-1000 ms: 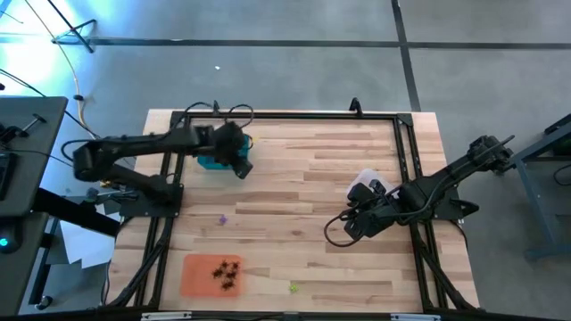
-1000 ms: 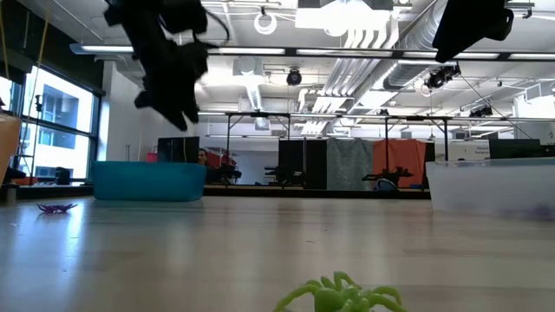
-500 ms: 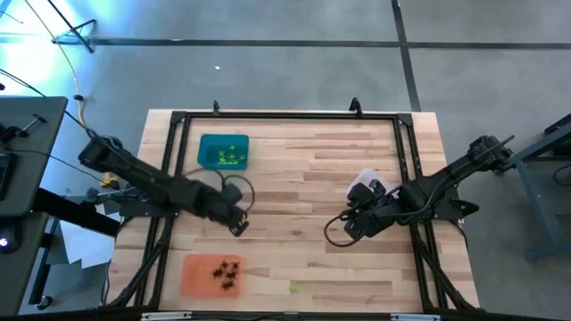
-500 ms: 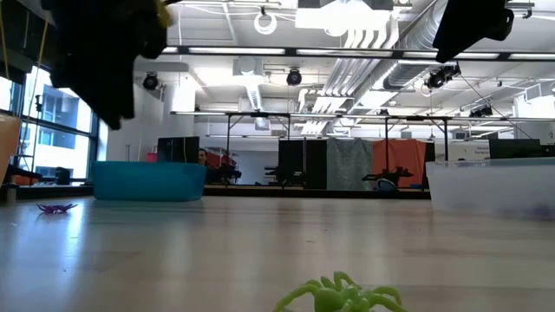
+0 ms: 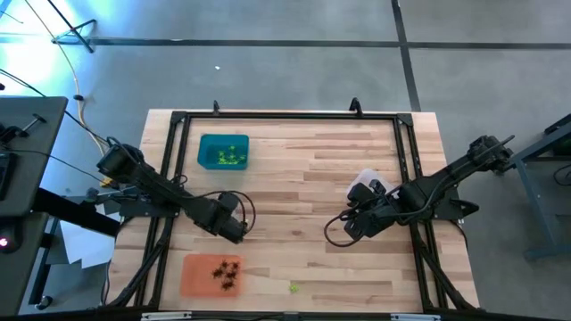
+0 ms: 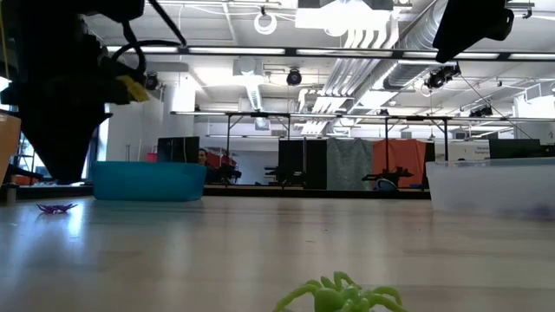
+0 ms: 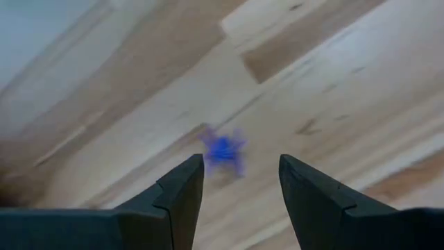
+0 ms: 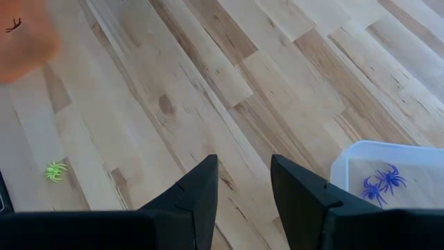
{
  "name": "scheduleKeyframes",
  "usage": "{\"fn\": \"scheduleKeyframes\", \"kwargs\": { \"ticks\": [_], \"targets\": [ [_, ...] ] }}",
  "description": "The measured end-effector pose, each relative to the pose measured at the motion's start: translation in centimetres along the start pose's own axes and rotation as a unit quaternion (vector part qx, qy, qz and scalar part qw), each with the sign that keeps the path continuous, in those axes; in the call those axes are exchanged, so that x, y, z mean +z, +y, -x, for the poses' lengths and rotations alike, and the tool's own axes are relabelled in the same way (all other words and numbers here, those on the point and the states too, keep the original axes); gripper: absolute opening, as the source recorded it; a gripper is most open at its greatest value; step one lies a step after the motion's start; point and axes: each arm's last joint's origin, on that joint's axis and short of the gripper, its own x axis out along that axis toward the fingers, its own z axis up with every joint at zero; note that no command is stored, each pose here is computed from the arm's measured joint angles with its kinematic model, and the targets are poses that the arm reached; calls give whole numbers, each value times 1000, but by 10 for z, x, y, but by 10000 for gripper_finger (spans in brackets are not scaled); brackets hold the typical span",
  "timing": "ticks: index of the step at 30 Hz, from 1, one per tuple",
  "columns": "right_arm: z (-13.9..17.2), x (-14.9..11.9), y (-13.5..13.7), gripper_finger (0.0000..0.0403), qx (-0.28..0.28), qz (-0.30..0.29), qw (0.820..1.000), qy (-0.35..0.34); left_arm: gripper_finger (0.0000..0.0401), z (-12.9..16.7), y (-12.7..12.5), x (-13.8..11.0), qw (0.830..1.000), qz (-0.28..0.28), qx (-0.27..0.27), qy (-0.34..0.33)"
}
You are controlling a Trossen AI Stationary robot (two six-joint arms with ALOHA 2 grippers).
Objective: Sort Halloween decoration
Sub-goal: Put the violet spider toy into the transparent bin
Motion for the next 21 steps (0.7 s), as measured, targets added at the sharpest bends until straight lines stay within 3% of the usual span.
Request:
{"fn": "scheduleKeyframes", "kwargs": {
  "ticks": [12,21],
  "targets": [
    [0,0,0,130,-1,0,1000,-1,177,-28,-2,4,996,-20,84,11],
    [0,0,0,130,-1,0,1000,-1,176,-40,-7,7,995,-17,91,21]
  ]
}}
